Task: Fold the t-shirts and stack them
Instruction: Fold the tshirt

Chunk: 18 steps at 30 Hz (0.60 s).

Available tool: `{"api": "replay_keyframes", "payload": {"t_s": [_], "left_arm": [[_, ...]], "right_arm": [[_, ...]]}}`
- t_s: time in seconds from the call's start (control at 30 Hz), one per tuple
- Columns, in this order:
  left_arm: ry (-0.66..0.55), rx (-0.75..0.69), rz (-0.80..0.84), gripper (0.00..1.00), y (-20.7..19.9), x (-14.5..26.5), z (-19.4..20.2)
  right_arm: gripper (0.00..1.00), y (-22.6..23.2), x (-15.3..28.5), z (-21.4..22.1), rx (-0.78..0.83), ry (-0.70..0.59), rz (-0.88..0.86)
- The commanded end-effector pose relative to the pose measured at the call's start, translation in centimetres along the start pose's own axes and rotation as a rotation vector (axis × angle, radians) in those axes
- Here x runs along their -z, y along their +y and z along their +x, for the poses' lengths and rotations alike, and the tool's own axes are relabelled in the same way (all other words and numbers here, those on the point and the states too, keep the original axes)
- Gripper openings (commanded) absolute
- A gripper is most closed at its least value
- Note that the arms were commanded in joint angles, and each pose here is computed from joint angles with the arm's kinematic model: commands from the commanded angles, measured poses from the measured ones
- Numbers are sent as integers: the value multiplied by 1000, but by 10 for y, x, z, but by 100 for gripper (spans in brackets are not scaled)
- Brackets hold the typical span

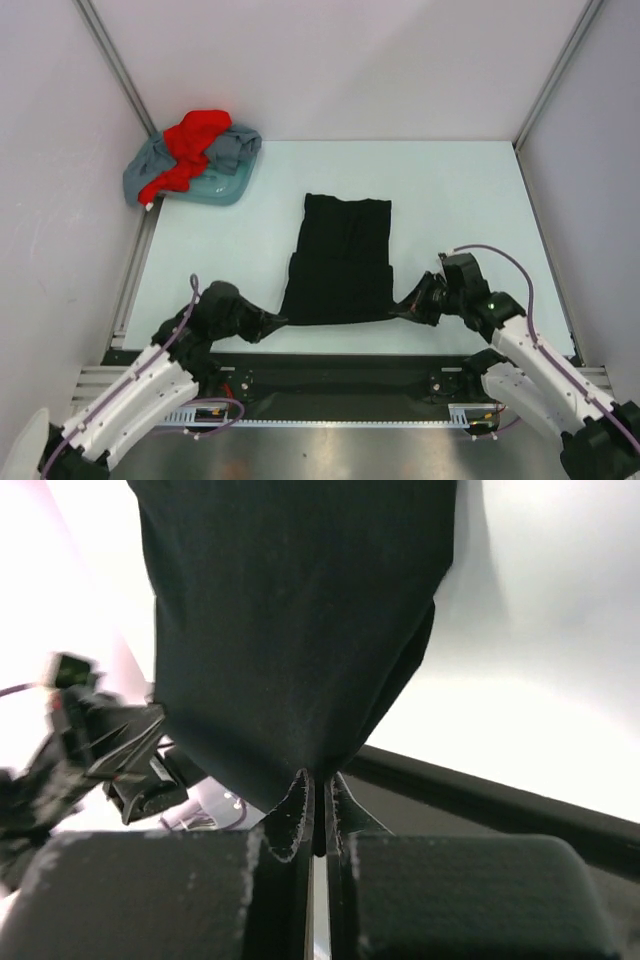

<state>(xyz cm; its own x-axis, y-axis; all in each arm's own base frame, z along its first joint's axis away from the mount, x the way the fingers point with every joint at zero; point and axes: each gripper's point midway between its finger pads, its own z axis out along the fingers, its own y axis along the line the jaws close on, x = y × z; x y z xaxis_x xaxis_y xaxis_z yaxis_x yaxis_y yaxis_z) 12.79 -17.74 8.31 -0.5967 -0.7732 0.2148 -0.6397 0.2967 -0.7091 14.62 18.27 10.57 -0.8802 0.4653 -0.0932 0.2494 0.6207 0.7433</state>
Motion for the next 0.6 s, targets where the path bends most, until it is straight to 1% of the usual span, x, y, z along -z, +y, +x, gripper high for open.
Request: {"api": "replay_keyframes", "payload": {"t_s": [0.0, 0.03, 0.07, 0.1, 0.13, 0.17, 0.2, 0.23, 0.27, 0.3, 0.33, 0.37, 0.4, 0.43, 0.47, 0.5, 0.53, 0.57], "left_arm": [[-109, -194, -44, 0, -42, 17, -11], [-117, -241, -55, 0, -53, 17, -11], [-126, -281, -133, 0, -55, 5, -16], [-150, -382, -84, 0, -89, 12, -16], [-172, -431, -78, 0, -105, 11, -20], [-186, -472, -132, 0, -111, -2, -28], [-209, -572, -81, 1, -146, 4, -32], [-250, -608, -109, 1, -156, -1, -45], [-243, -629, -170, 0, -157, -18, -55], [-268, -657, -157, 0, -180, -18, -69], [-275, -666, -158, 0, -189, -24, -77], [-279, -671, -160, 0, -198, -30, -85], [-267, -670, -171, 0, -211, -45, -99], [-260, -672, -173, 0, -218, -52, -106], [-244, -679, -174, 0, -224, -60, -110], [-247, -704, -177, 0, -237, -73, -121], [-241, -711, -185, 0, -240, -81, -127], [-231, -717, -184, 0, -244, -87, -133]], "right_arm": [[0, 22, 9, -28, 90, -62, 37], [0, 27, 10, -35, 122, -69, 36], [0, 27, 4, -41, 115, -55, 60], [0, 46, 8, -56, 138, -87, 23], [0, 51, 8, -68, 128, -100, 21], [0, 57, 7, -76, 147, -108, 16], [0, 57, -3, -87, 138, -102, 37], [0, 73, 1, -105, 145, -134, 10], [0, 77, -3, -114, 157, -137, 6], [0, 72, -17, -124, 128, -112, 37], [0, 86, -15, -140, 127, -129, 9], [0, 88, -20, -148, 122, -126, 9], [0, 86, -32, -160, 115, -122, 24], [0, 87, -38, -169, 114, -119, 30], [0, 103, -37, -187, 133, -144, 7], [0, 104, -41, -195, 140, -143, 10], [0, 95, -57, -203, 119, -114, 37], [0, 108, -55, -220, 135, -143, 14]]}}
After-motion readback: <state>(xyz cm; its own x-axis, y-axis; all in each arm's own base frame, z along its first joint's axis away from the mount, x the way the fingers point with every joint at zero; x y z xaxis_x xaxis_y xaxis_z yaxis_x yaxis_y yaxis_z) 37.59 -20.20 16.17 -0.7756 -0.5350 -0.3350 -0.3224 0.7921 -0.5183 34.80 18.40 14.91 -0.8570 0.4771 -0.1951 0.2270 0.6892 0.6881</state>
